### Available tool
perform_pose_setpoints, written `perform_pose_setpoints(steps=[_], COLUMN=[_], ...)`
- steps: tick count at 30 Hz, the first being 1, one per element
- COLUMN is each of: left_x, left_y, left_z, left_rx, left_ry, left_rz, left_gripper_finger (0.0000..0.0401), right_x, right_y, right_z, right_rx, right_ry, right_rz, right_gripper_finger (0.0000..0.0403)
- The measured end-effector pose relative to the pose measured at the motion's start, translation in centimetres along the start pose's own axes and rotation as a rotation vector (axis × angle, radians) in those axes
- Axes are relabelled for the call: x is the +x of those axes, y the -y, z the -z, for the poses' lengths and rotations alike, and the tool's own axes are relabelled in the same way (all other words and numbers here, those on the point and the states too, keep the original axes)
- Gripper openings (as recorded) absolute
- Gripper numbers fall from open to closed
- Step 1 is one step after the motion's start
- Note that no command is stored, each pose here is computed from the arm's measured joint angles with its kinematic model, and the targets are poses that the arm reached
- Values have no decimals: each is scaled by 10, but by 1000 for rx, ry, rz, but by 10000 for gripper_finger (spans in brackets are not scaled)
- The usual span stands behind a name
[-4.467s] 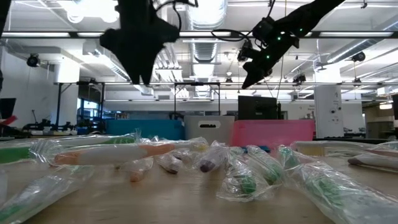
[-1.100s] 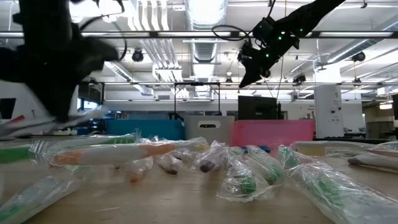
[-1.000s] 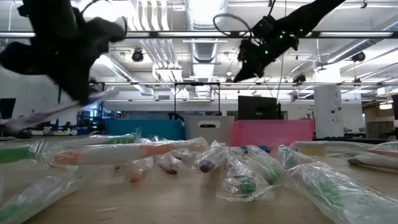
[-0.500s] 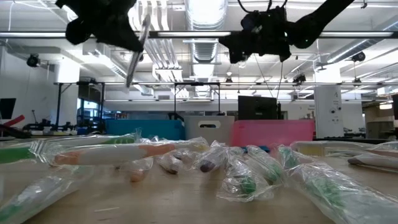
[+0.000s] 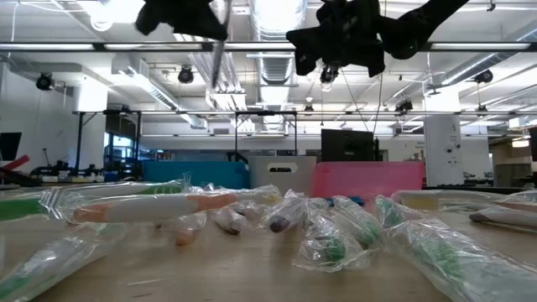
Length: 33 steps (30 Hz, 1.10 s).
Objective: Pick & Place Toothbrushes
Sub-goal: Put the purple toothbrush into the pink bin
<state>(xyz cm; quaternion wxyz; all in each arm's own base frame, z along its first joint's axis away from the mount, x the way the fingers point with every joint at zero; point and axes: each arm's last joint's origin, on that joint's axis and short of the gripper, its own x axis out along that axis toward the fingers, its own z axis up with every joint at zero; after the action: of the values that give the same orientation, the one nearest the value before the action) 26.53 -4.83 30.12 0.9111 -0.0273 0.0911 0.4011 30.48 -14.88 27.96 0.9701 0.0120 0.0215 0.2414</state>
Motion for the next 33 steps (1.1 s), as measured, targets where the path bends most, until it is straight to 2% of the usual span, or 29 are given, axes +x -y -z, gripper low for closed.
perform_pose_setpoints(steps=[5,14,18,21,27,33], left_x=[23,64,70,73,75,75], left_y=[-8,-37,-44,-47,-50,-49], left_z=[-21,-39,-47,-50,-52,-52], left_rx=[39,0,-5,15,50,80], left_ry=[77,148,210,238,265,270], left_rz=[88,274,391,428,463,516], left_gripper_finger=[17,17,17,17,17,17], right_x=[2,13,13,12,19,28], right_y=[-2,-6,-4,-3,-4,2], right_z=[2,-3,-6,-8,-9,-5], right_rx=[23,-98,-121,-122,-139,-113], right_ry=[-3,1,19,33,55,95], right_rz=[-5,80,137,176,250,284], right_gripper_finger=[22,112,145,163,183,177])
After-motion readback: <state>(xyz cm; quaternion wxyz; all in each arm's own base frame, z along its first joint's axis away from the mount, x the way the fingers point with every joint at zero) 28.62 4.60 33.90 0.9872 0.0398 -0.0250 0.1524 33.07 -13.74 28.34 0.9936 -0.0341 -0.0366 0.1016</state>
